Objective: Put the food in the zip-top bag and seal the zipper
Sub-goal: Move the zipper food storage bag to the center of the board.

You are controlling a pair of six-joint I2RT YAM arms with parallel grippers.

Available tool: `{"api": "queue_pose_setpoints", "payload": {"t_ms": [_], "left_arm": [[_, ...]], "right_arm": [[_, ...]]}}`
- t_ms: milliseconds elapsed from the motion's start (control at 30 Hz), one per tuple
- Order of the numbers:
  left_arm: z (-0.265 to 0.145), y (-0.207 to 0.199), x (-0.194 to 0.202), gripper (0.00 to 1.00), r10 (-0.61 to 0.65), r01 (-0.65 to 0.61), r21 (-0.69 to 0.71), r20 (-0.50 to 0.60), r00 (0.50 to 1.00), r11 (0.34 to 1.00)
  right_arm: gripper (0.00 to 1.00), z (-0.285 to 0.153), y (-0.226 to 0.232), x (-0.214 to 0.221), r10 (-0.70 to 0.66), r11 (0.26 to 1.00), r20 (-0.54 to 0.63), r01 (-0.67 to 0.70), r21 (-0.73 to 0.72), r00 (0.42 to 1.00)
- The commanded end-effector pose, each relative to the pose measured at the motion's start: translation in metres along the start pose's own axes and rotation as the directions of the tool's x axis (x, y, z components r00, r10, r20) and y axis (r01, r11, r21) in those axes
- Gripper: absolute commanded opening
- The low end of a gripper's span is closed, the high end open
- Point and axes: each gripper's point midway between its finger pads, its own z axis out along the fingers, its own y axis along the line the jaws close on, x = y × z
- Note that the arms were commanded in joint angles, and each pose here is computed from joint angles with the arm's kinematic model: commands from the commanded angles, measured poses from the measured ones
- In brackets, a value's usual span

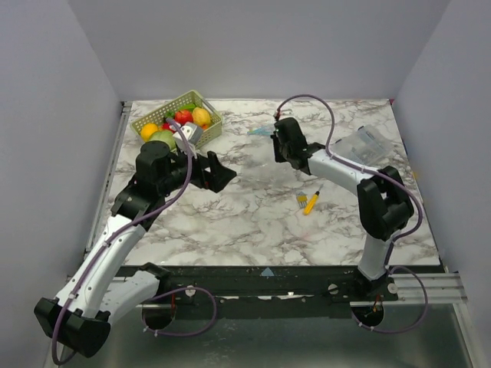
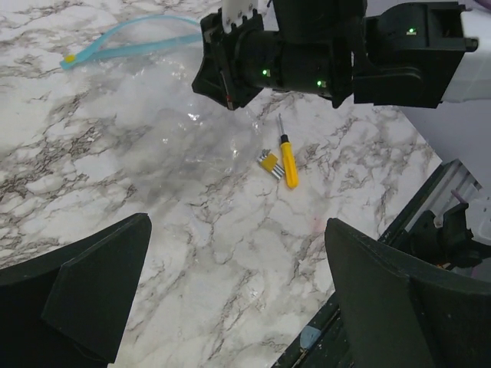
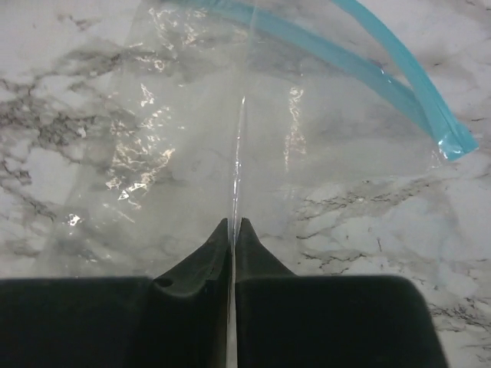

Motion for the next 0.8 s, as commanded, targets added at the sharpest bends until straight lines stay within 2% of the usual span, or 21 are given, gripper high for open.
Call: {"api": "queue_pose_setpoints", "payload": {"t_ms": [0,33,100,133,200,267,533,667,767], "left_arm": [[-0.016,-0.008,-0.011,0.98,0.028,-0.027,-0.012,0.055,0.998,1.0],[-0.018,-0.008,-0.013,0.98,0.031,-0.03,-0.016,0.064,0.997,0.999],[-0.02,-0.007,-0.016,0.98,0.034,-0.032,-0.027,0.074,0.997,0.999],[-0.019,-0.006,-0.016,0.98,0.032,-0.03,-0.034,0.073,0.997,0.999],[-0.018,-0.002,-0.016,0.98,0.025,-0.022,-0.049,0.068,0.997,0.999],[-0.016,0.001,-0.016,0.98,0.016,-0.013,-0.056,0.062,0.998,0.998],[0.008,0.019,0.005,0.97,-0.047,0.044,-0.075,-0.04,0.998,0.996],[0.026,0.03,0.017,0.98,-0.07,0.062,-0.083,-0.102,0.992,0.995],[0.041,0.048,0.036,0.98,-0.095,0.07,-0.131,-0.196,0.976,0.989]], "right_arm": [[0.02,-0.03,0.011,0.002,-0.242,0.97,0.001,0.242,-0.005,0.97],[0.01,-0.042,0.015,-0.001,-0.258,0.965,0.032,0.259,-0.04,0.966],[0.01,-0.066,0.032,0.008,-0.321,0.921,0.102,0.335,-0.197,0.942],[0.01,-0.082,0.05,0.015,-0.374,0.852,0.163,0.408,-0.328,0.913],[0.0,-0.113,0.075,0.029,-0.409,0.711,0.295,0.504,-0.491,0.864],[0.0,-0.13,0.083,0.036,-0.402,0.646,0.355,0.537,-0.543,0.844],[0.01,-0.131,0.101,0.097,-0.362,0.528,0.307,0.465,-0.71,0.88],[0.01,-0.137,0.105,0.105,-0.359,0.492,0.3,0.452,-0.744,0.884],[0.01,-0.147,0.109,0.11,-0.373,0.44,0.286,0.44,-0.783,0.883]]}}
